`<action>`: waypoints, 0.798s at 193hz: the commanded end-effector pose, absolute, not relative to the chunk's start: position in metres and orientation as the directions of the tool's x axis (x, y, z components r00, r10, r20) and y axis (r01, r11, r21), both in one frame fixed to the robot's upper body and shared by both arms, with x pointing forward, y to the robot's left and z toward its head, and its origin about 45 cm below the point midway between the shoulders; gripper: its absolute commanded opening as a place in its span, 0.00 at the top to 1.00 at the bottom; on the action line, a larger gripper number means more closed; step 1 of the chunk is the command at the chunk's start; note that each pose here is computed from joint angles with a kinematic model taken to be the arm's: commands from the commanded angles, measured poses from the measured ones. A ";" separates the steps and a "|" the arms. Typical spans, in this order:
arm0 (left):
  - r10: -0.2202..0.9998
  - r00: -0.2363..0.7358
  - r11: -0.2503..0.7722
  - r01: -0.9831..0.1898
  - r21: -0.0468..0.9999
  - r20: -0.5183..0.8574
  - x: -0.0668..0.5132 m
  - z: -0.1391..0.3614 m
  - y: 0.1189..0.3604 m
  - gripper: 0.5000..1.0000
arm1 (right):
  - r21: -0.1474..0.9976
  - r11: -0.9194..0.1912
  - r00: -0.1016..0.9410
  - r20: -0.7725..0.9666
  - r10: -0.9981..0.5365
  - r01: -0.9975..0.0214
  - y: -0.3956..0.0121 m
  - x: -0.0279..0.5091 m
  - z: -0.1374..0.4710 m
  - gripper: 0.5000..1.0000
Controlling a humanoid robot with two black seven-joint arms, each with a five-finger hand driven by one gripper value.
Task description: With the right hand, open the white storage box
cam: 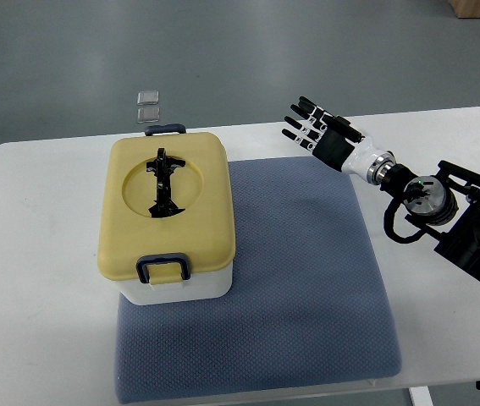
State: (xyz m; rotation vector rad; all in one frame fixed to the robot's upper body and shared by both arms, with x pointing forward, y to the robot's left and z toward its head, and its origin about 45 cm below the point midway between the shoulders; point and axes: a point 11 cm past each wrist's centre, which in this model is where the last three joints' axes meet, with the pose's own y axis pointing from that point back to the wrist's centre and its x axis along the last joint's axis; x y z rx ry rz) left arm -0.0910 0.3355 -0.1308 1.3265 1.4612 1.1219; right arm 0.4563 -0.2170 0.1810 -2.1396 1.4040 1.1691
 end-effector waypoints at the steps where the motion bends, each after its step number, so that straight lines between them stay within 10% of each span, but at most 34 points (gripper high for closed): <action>1: 0.997 -0.082 0.029 0.239 0.971 -0.010 -0.091 -0.131 0.338 0.00 | 0.159 -0.462 0.178 -0.777 -0.603 -0.873 -0.218 0.456 0.180 0.14; 154: 0.997 -0.077 0.033 0.205 0.978 -0.018 -0.073 -0.133 0.336 0.00 | 0.102 -0.415 0.180 -0.790 -0.586 -0.904 -0.229 0.472 0.208 0.14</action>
